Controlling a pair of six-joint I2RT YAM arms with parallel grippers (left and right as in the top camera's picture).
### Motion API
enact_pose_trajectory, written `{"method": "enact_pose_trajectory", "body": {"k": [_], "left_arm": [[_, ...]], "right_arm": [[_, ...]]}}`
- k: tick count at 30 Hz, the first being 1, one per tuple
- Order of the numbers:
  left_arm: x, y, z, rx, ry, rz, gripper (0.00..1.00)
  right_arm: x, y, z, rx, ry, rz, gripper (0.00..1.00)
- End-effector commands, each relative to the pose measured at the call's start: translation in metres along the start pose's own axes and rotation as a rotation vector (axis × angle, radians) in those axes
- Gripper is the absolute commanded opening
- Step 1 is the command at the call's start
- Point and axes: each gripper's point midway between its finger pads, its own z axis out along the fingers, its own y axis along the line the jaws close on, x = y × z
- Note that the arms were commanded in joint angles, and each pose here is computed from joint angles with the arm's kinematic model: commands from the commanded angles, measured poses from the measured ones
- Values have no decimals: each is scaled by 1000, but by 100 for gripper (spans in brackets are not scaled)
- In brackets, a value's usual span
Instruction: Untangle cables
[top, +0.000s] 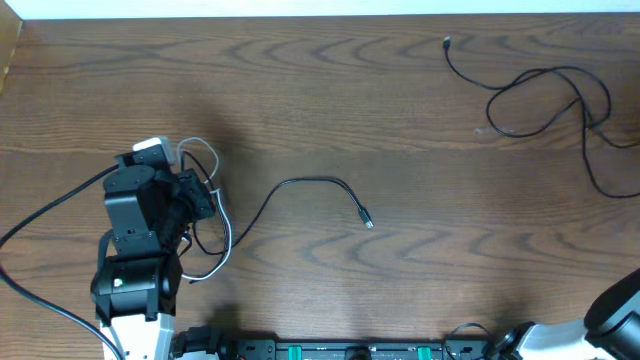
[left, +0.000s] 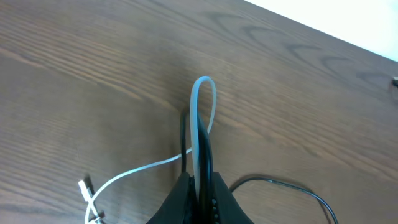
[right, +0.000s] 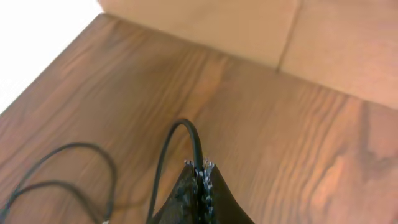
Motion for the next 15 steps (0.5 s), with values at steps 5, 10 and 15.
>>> {"method": "enact_pose_trajectory", "body": {"k": [5, 10, 15], "left_arm": [[1, -25, 0, 74, 6, 152, 8], [7, -37, 6, 107, 29, 195, 7], [14, -53, 15, 145, 58, 227, 7]], "right_arm": [[5, 4, 40, -117, 81, -140, 1], [17, 32, 58, -249, 173, -279, 1], [19, 39, 79, -229, 315, -248, 1]]}}
